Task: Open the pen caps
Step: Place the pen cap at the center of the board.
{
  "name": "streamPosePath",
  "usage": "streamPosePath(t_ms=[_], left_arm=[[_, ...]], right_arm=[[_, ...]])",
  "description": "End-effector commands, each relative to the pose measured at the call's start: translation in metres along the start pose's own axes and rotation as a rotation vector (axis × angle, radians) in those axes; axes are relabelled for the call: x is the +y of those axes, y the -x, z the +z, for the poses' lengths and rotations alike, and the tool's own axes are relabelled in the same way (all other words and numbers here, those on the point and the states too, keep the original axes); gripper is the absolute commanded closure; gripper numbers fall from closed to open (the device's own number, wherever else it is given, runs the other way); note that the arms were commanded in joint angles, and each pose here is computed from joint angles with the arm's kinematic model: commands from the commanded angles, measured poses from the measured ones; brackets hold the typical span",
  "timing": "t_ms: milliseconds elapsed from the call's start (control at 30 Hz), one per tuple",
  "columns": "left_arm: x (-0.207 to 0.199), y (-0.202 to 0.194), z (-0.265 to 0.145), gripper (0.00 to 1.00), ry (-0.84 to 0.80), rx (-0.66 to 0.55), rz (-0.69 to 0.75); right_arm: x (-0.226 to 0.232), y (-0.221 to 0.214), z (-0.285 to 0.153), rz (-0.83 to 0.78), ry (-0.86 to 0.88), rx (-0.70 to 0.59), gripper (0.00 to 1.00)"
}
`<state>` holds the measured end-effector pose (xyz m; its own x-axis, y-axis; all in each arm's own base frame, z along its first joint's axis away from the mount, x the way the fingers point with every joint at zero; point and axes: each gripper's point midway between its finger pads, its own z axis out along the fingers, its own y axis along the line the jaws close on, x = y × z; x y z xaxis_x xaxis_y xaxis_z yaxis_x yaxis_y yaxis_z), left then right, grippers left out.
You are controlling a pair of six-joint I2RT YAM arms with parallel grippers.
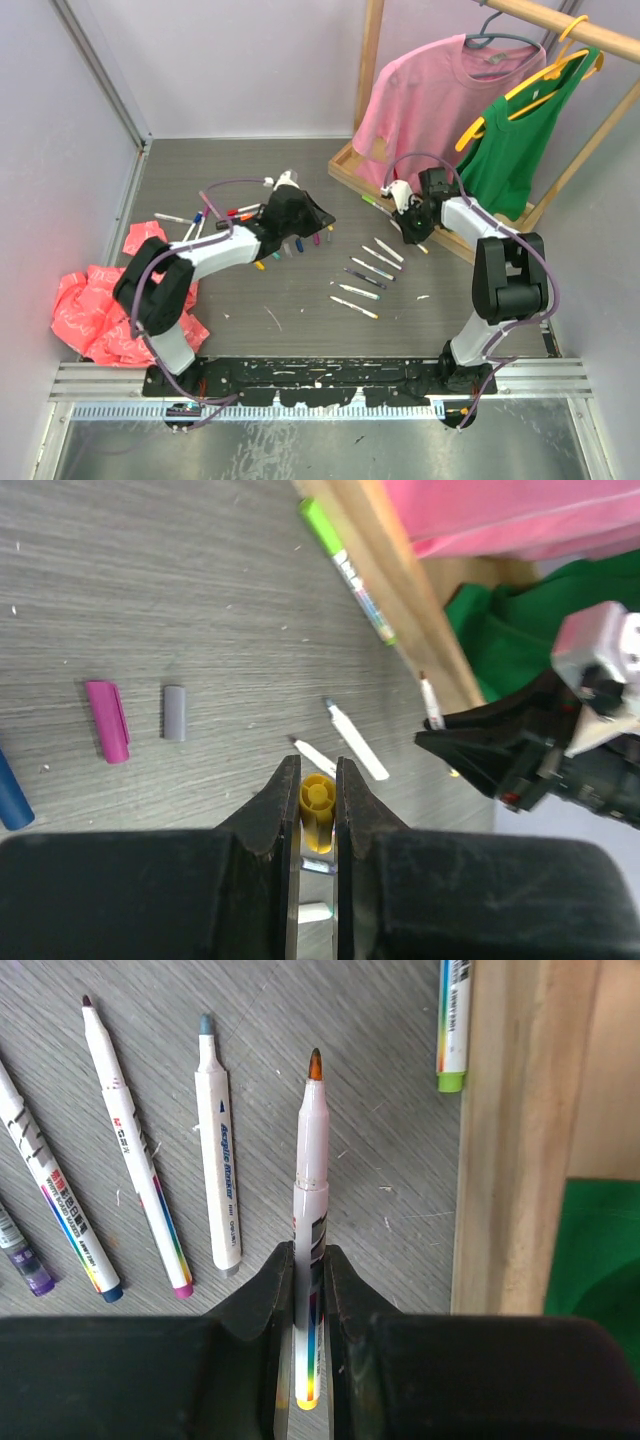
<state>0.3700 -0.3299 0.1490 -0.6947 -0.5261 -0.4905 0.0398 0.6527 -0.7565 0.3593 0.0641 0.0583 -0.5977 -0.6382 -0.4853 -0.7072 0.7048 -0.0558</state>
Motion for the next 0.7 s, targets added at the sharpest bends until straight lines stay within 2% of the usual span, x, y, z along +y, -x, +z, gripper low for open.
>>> streamPosePath(t_ms=[0, 167, 433, 667], left_arm=[[0.009, -0.021, 0.023, 1.00, 0.113, 0.064, 0.060], [0.015, -0.038, 0.046, 1.00, 0.176, 0.101, 0.078], [0.031, -0.050, 0.074, 1.00, 0.272, 0.147, 0.077], [0.048, -0.057, 0.091, 0.93, 0.346, 0.174, 0.104]], right_arm=[[-0.005, -0.002, 0.005, -0.015, 0.000, 0.029, 0.91], [0.005, -0.008, 0.014, -0.011, 0.067, 0.049, 0.91], [0.003, -0.018, 0.025, 0.008, 0.073, 0.099, 0.87], [0.003, -0.020, 0.027, 0.017, 0.072, 0.108, 0.82]])
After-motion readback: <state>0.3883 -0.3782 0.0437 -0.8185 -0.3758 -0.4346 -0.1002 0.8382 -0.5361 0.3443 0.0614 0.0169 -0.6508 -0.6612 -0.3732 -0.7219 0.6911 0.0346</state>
